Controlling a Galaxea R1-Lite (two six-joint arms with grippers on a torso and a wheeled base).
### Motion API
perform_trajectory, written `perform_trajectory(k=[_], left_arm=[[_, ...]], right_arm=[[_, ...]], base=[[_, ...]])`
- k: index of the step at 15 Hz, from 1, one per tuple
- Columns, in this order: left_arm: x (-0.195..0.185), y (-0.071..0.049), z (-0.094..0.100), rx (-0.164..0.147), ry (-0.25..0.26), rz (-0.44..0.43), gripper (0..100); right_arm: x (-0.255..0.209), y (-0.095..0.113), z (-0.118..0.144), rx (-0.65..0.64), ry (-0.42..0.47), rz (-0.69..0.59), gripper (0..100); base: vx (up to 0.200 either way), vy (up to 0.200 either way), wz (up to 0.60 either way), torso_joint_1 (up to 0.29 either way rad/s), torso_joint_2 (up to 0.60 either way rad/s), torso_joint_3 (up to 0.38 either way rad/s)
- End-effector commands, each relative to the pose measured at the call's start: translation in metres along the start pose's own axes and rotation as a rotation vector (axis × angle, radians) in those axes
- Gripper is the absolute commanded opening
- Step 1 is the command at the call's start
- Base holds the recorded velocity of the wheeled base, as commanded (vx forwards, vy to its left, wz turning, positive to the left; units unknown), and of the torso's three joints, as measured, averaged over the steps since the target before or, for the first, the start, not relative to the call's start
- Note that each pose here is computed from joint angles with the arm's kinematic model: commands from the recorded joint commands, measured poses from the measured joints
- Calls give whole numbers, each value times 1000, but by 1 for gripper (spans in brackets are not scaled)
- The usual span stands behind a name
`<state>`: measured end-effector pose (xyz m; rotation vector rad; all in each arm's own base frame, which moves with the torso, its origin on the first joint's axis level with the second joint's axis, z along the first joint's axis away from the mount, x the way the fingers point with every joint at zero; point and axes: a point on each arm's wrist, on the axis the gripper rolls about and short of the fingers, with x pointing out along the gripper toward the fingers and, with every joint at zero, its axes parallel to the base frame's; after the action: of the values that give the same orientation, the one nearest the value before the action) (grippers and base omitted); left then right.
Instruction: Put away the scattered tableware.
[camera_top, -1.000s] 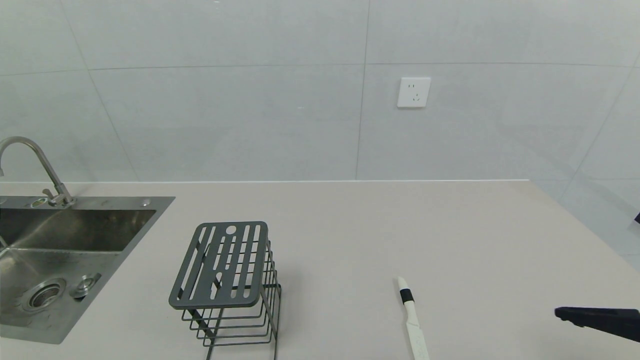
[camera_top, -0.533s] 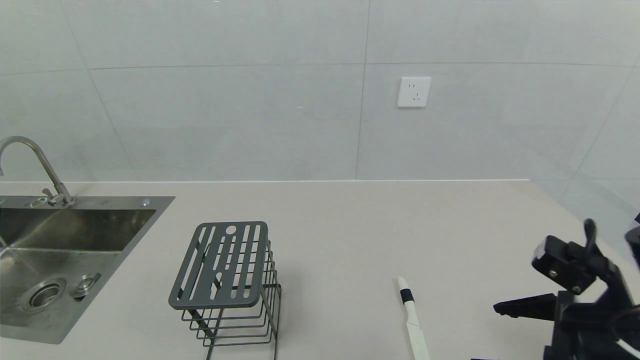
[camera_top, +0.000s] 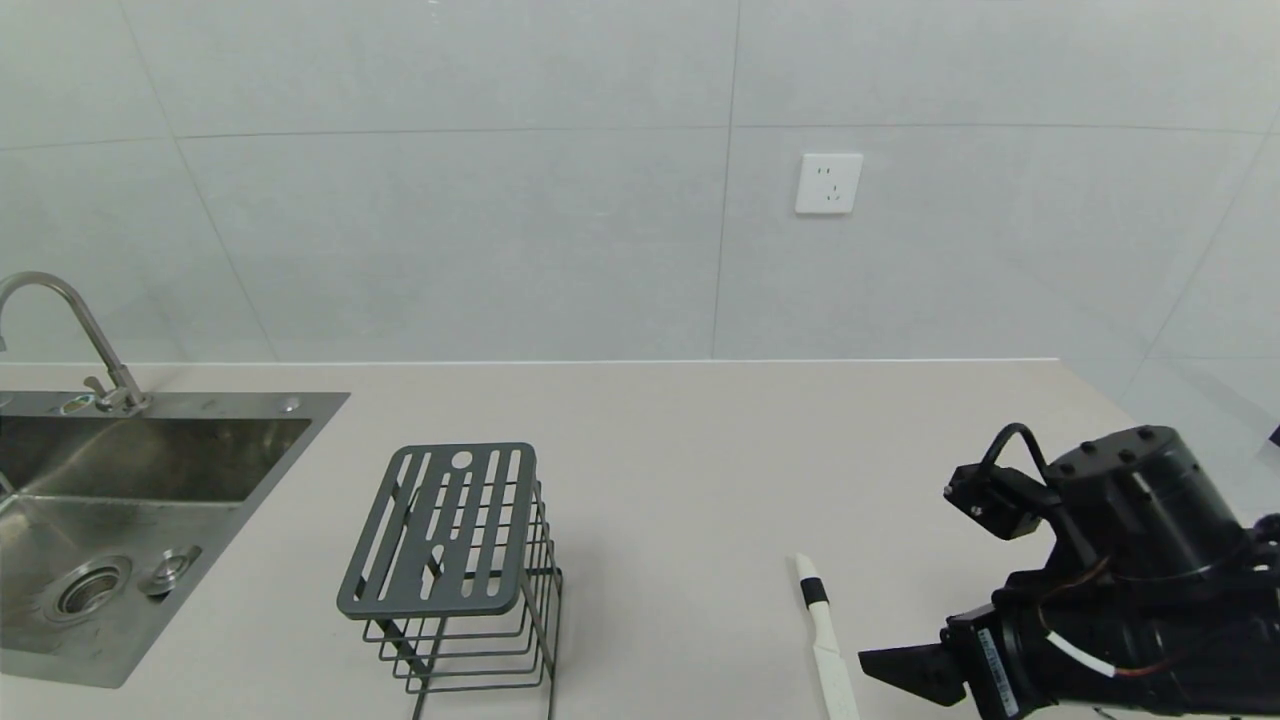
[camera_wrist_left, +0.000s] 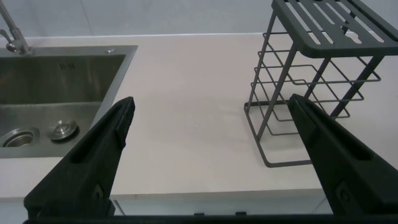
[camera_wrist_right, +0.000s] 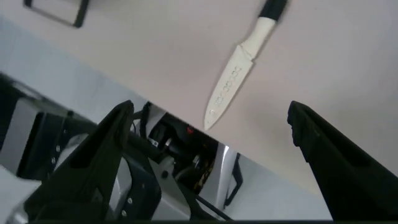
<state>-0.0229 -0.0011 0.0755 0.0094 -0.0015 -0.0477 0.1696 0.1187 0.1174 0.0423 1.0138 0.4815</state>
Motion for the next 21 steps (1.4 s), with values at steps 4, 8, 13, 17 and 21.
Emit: perform_trajectory(k=[4, 8, 13, 17, 21], left_arm=[[0, 0, 0, 0, 1, 0, 100], [0, 0, 0, 0, 1, 0, 100], [0, 0, 0, 0, 1, 0, 100], [0, 0, 0, 0, 1, -1, 100], [0, 0, 0, 0, 0, -1, 100]], right_arm=[[24, 8, -4, -22, 94, -14, 100], [52, 8, -3, 30, 80, -80, 100], [75, 10, -9, 26, 100, -192, 100], [90, 10, 0, 30, 78, -198, 100], [115, 12, 6, 19, 61, -225, 100]], base=[[0, 0, 0, 0, 0, 0], [0, 0, 0, 0, 0, 0], [0, 0, 0, 0, 0, 0], [0, 0, 0, 0, 0, 0], [0, 0, 0, 0, 0, 0]])
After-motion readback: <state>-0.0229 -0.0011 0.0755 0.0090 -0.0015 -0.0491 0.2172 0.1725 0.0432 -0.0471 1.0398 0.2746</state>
